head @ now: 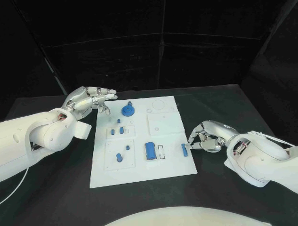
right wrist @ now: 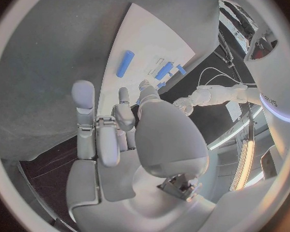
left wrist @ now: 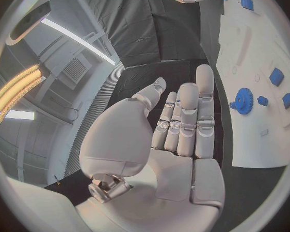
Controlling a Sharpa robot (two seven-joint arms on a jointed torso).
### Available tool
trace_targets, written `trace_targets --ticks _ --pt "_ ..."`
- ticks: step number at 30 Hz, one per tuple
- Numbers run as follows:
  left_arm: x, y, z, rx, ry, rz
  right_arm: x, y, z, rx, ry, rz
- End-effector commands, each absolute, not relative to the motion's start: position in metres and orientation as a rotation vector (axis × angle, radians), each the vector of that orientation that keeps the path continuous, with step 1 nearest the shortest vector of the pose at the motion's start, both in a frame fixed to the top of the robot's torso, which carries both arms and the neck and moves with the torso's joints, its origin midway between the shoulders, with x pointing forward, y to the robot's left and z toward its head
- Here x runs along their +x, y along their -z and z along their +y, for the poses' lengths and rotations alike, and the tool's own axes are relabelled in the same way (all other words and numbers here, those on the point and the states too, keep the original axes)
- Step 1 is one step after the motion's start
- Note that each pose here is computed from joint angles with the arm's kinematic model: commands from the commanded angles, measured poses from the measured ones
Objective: Assemble the parts on the task board
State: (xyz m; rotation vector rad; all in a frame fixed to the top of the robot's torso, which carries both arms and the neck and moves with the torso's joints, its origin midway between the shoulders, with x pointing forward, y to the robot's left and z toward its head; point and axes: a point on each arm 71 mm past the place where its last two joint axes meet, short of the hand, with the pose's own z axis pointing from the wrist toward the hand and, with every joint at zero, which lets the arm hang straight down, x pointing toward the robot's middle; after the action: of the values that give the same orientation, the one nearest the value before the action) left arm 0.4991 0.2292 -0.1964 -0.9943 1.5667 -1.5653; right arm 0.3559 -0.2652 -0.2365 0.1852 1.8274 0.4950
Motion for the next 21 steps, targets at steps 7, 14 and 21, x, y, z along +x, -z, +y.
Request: trace_targets --ticks 7,14,21 --pt "0.499 0.195 0.229 -0.991 1.577 1.558 0.361 0.243 -0.261 0.122 -0.414 1.839" --pt "0.499 0.195 0.229 -0.991 1.577 1.558 0.363 0.249 -0.257 0.104 -0.395 1.871" --pt "0.499 0.195 0.230 -0.991 1.576 1.557 0.362 0.254 -0.253 0.086 -0.382 1.904"
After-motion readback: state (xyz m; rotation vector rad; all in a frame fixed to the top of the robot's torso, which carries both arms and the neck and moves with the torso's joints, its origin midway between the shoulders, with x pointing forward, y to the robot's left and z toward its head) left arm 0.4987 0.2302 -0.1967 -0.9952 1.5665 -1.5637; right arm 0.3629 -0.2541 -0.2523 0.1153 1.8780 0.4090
